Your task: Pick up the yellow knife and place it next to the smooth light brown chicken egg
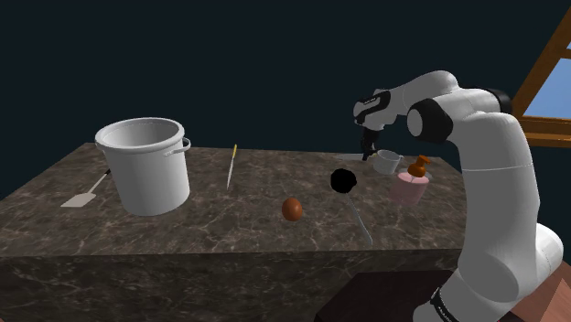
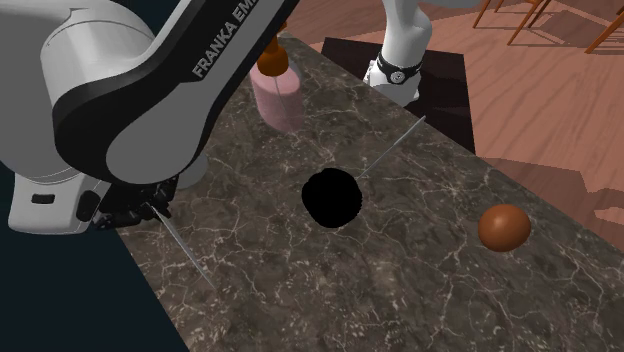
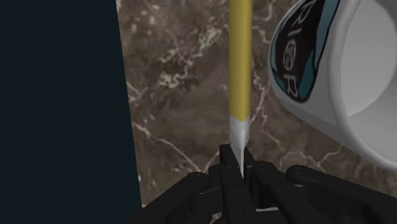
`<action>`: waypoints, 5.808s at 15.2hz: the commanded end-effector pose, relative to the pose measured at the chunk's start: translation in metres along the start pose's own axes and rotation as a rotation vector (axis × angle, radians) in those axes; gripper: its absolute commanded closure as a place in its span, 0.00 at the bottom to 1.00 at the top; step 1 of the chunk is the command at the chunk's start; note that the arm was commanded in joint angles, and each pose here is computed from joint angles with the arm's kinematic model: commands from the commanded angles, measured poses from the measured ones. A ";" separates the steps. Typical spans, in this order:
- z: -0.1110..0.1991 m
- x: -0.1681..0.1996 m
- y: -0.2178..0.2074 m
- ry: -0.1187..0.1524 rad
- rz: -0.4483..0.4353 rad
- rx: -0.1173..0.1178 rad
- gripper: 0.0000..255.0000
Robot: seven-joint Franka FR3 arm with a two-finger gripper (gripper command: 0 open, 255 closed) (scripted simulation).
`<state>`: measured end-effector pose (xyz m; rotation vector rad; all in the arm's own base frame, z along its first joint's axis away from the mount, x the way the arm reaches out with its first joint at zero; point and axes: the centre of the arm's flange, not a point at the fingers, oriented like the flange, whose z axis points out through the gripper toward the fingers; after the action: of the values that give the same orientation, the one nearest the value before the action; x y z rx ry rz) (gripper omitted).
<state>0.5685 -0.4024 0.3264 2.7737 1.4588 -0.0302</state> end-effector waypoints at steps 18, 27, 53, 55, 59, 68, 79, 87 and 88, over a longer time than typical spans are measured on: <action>-0.090 -0.002 0.000 0.000 0.000 0.000 1.00; -0.137 -0.003 0.000 0.000 0.000 0.000 1.00; -0.142 0.250 -0.232 0.000 0.000 0.000 1.00; -0.143 0.270 -0.250 0.000 0.000 0.000 1.00; -0.143 0.309 -0.286 0.000 0.000 0.000 1.00; -0.107 0.328 -0.303 0.000 0.000 0.000 1.00; -0.049 0.329 -0.303 0.000 0.000 0.000 1.00; -0.018 0.330 -0.302 0.000 0.000 0.000 1.00; -0.018 0.330 -0.302 0.000 0.000 0.000 1.00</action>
<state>0.5062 0.0409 0.3390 2.7738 1.4589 -0.0309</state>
